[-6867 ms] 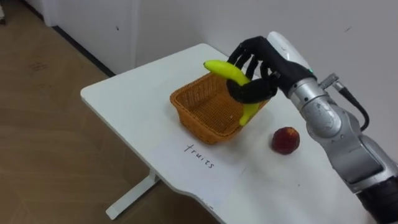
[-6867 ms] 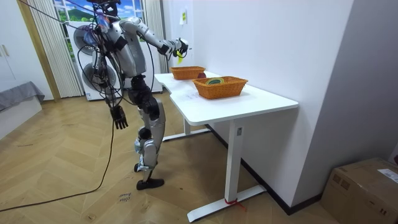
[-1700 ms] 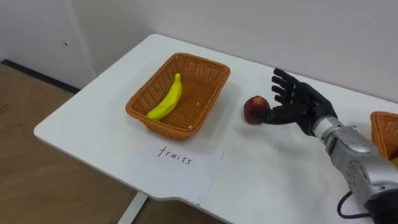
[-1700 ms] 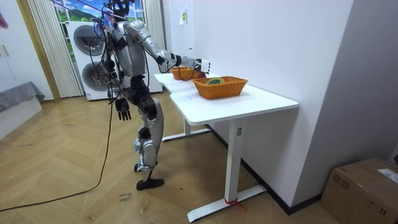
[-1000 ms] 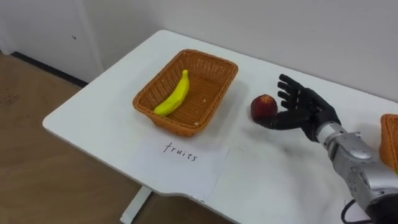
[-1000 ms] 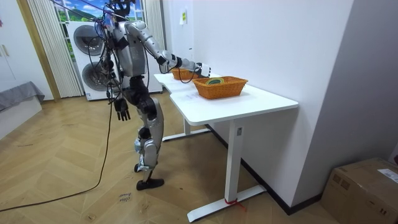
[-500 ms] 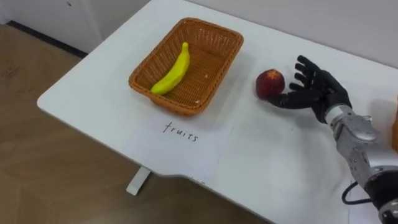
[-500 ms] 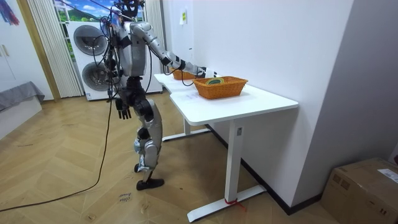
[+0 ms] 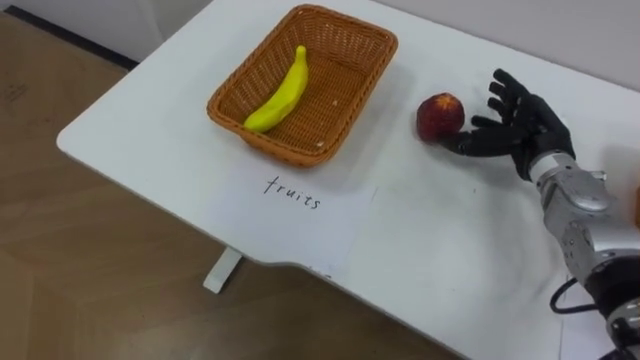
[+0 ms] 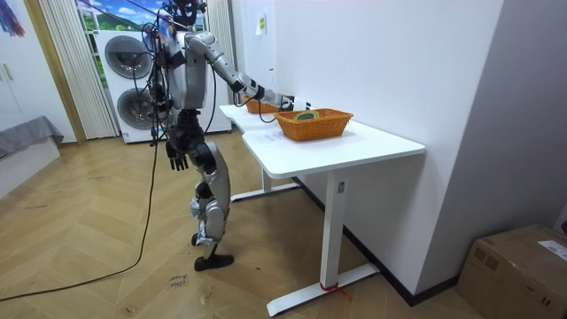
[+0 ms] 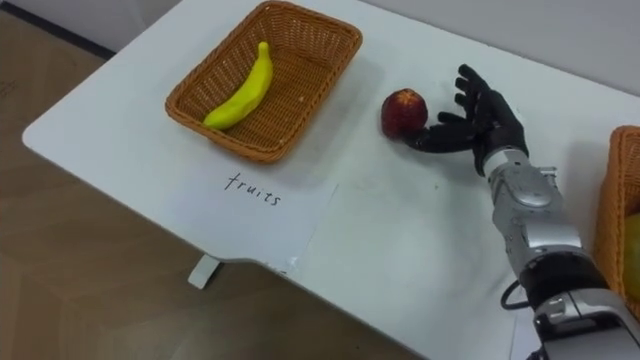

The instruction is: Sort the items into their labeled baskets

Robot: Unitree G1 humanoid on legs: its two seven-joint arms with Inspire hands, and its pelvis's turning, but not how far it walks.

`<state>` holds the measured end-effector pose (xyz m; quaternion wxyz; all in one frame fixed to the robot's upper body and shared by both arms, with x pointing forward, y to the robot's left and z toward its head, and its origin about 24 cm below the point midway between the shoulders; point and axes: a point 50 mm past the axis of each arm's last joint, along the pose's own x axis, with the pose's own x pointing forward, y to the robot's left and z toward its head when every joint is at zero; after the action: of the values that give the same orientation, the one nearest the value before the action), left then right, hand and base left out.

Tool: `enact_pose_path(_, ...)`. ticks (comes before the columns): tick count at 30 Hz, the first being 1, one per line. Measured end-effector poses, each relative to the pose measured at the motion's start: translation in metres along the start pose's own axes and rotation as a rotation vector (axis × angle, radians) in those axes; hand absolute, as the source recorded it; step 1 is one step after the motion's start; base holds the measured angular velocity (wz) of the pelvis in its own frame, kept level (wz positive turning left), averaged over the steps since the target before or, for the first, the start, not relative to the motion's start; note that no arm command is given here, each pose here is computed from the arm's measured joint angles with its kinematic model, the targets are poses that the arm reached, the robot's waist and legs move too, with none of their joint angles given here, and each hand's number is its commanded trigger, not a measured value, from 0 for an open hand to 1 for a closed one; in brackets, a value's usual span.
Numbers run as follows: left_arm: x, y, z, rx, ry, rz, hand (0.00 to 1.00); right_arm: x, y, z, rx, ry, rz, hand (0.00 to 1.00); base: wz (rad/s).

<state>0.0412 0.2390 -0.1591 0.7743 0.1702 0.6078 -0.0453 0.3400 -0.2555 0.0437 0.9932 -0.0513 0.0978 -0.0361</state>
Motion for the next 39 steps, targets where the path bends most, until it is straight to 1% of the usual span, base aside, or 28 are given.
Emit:
enact_pose_path(5,0.000,-0.005,0.002,0.030,-0.014,-0.024,0.00,0.001,0.005,0.002,-0.023,-0.015,0.031,0.00,-0.08)
enact_pose_path(6,0.001,-0.005,0.004,0.021,-0.016,-0.029,0.00,0.001,0.007,0.002,-0.029,-0.019,0.039,0.00,-0.08)
enact_pose_path(9,0.002,-0.006,0.006,0.050,-0.019,-0.041,0.00,0.001,0.010,0.002,-0.048,-0.029,0.053,0.00,-0.05)
enact_pose_path(13,0.004,-0.004,0.009,0.050,-0.021,-0.038,0.00,0.001,0.016,0.004,-0.063,-0.044,0.073,0.00,-0.10)
enact_pose_path(21,0.005,0.000,0.018,0.055,-0.046,-0.024,0.00,0.000,0.038,0.009,-0.134,-0.083,0.173,0.00,-0.04)
enact_pose_path(39,0.005,0.000,0.017,0.044,-0.044,-0.019,0.00,0.000,0.041,0.009,-0.166,-0.084,0.187,0.00,0.00)
